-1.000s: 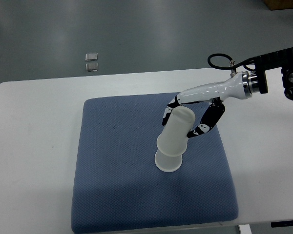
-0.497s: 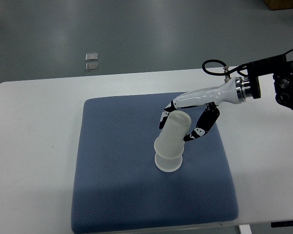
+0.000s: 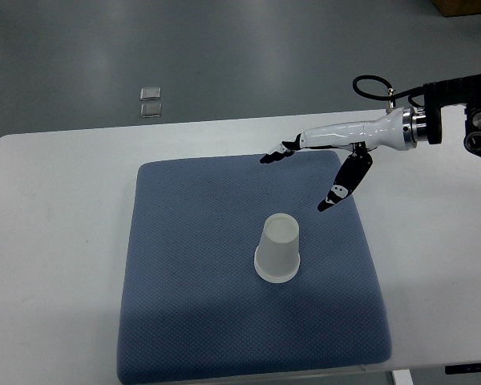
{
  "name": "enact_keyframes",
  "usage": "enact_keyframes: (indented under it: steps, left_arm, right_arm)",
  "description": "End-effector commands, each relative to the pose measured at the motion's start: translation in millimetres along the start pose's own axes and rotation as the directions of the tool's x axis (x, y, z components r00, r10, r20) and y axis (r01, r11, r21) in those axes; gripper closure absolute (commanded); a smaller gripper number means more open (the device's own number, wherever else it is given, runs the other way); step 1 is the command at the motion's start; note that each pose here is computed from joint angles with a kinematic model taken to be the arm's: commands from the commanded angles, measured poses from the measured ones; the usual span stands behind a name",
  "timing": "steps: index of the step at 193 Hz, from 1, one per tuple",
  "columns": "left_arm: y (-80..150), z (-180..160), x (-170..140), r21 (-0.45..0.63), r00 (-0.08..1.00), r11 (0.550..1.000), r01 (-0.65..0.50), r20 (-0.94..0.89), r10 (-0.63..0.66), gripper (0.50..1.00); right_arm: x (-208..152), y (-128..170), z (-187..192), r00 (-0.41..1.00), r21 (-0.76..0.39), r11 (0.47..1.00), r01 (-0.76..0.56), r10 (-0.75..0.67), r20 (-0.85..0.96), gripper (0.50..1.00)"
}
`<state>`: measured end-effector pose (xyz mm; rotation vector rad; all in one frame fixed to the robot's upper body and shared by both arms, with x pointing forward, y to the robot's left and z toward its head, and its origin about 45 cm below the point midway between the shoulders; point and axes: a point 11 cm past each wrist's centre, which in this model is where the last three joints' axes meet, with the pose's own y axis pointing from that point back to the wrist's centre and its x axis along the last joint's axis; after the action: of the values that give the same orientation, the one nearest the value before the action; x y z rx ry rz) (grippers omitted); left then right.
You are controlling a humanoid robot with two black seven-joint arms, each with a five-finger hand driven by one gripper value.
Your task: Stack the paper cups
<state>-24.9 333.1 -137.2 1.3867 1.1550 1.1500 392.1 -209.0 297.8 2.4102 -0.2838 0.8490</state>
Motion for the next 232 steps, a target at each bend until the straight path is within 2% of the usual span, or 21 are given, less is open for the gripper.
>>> enact_keyframes:
  steps: [1,45,86,110,153,198,232]
  left_arm:
    - [0.0,0.0,0.0,0.0,1.0,1.0,0.0,0.0,0.0,0.5]
    - [0.0,0.0,0.0,0.0,1.0,1.0,0.0,0.0,0.0,0.5]
    - [0.0,0.0,0.0,0.0,1.0,1.0,0.0,0.0,0.0,0.5]
    - [0.0,0.0,0.0,0.0,1.0,1.0,0.0,0.0,0.0,0.5]
    - [0.0,0.1,0.0,-0.001,1.0,1.0,0.0,0.0,0.0,0.5]
    - [0.0,0.0,0.0,0.0,1.0,1.0,0.0,0.0,0.0,0.5]
    - [0.0,0.0,0.0,0.0,1.0,1.0,0.0,0.0,0.0,0.5]
  right_arm:
    - [-0.8,3.3,13.2,0.991,0.011,0.999,-0.051,0.05,0.125,0.576]
    - [-6.2,6.0,50.0,0.863,0.009,0.971,-0.237,0.206,0.461,0.576]
    - [-15.1,-6.7,87.9,0.691,-0.102,0.934,-0.341,0.323,0.647,0.576]
    - [-14.3,-7.8,102.4,0.515,-0.159,0.898,-0.409,0.371,0.772,0.576]
    - [-20.4,-21.8,107.6,0.221,-0.22,0.895,-0.388,0.322,0.921,0.576]
    - [-17.0,-31.8,109.1,0.058,-0.226,0.878,-0.422,0.275,0.96,0.576]
    - [-17.8,-30.7,122.3,-0.129,-0.27,0.866,-0.422,0.237,0.963,0.576]
